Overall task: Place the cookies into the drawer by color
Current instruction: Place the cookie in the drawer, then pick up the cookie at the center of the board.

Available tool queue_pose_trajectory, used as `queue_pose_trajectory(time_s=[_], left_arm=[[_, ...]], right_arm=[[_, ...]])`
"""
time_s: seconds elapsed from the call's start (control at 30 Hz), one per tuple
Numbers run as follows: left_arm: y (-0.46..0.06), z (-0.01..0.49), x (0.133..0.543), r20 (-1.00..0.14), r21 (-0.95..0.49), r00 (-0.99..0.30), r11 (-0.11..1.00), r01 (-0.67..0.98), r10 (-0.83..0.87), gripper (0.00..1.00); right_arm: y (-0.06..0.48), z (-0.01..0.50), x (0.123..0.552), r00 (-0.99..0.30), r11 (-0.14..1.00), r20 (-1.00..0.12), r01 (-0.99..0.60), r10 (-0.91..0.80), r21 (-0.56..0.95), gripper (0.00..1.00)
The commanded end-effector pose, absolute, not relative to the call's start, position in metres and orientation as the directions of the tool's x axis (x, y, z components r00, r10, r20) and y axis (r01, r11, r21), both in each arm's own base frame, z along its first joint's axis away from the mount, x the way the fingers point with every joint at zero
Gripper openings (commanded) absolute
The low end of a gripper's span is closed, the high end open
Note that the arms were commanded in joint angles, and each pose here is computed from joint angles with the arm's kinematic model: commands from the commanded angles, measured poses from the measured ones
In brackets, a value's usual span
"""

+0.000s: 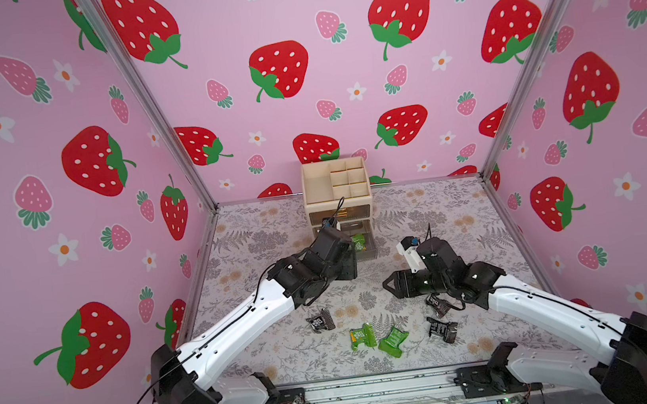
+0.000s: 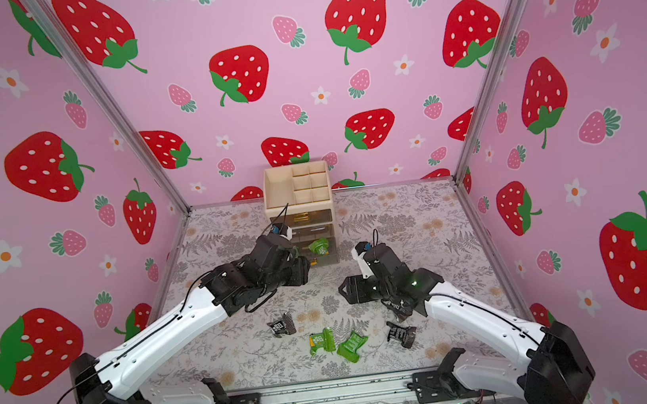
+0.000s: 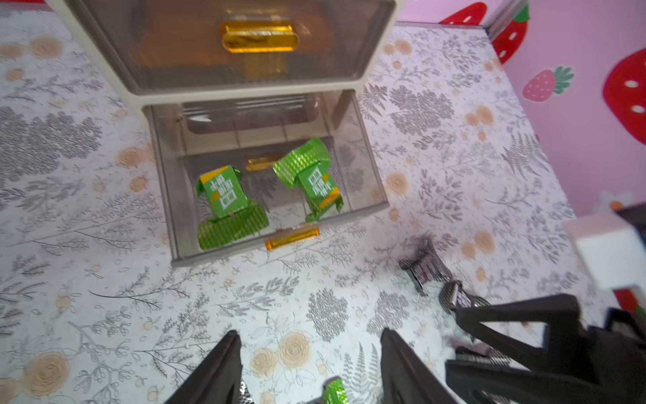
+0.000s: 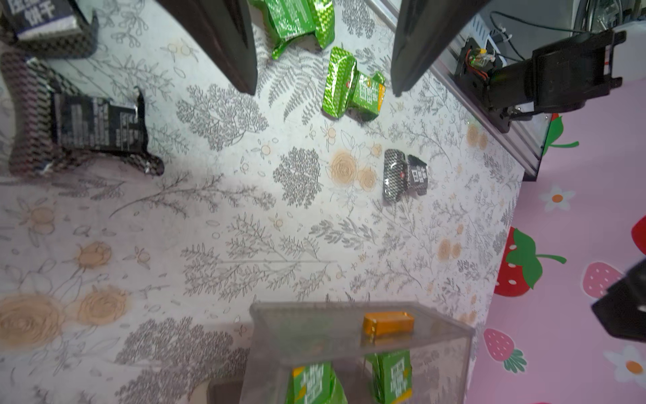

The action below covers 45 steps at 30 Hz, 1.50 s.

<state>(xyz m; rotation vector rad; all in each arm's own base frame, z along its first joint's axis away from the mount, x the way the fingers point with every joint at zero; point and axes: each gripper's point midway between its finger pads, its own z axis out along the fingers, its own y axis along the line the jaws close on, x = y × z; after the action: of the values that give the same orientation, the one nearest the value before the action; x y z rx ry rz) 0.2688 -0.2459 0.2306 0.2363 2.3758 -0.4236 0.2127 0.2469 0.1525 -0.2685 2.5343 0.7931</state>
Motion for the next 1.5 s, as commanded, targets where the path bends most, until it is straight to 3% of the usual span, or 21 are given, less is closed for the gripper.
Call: queue_pose_trajectory(time_s=[0.0, 0.27, 0.63, 1.23, 1.47], left_arm=[[-0.264, 0.227, 0.237, -0.650, -0.323, -0.757, 0.876, 0.358, 0.069, 0.67], [-0.247, 0.172, 0.185, -0.590, -0.367, -0.803, 0.858, 0.360, 0.084, 0.66], [-0.240, 0.112, 0.159, -0.512, -0.407, -0.854, 0.847, 0.341, 0.097, 0.64], [-0.233, 0.093, 0.158, -0.507, -0.378, -0.857, 0.870, 0.315, 0.090, 0.66], [-0.233, 0.091, 0.160, -0.513, -0.370, -0.854, 0.876, 0.308, 0.083, 0.66]], right_arm=[[0.232, 0.129, 0.187, -0.910, 0.871, -0.409, -0.254, -0.068, 0.421, 0.66], [0.238, 0.092, 0.137, -0.945, 0.872, -0.291, -0.262, -0.147, 0.413, 0.66], [0.240, 0.053, 0.101, -0.968, 0.883, -0.202, -0.222, -0.149, 0.414, 0.67], [0.264, 0.038, 0.125, -0.957, 0.905, -0.230, -0.252, -0.179, 0.344, 0.71], [0.244, 0.031, 0.133, -0.952, 0.956, -0.228, -0.243, -0.203, 0.165, 0.61]])
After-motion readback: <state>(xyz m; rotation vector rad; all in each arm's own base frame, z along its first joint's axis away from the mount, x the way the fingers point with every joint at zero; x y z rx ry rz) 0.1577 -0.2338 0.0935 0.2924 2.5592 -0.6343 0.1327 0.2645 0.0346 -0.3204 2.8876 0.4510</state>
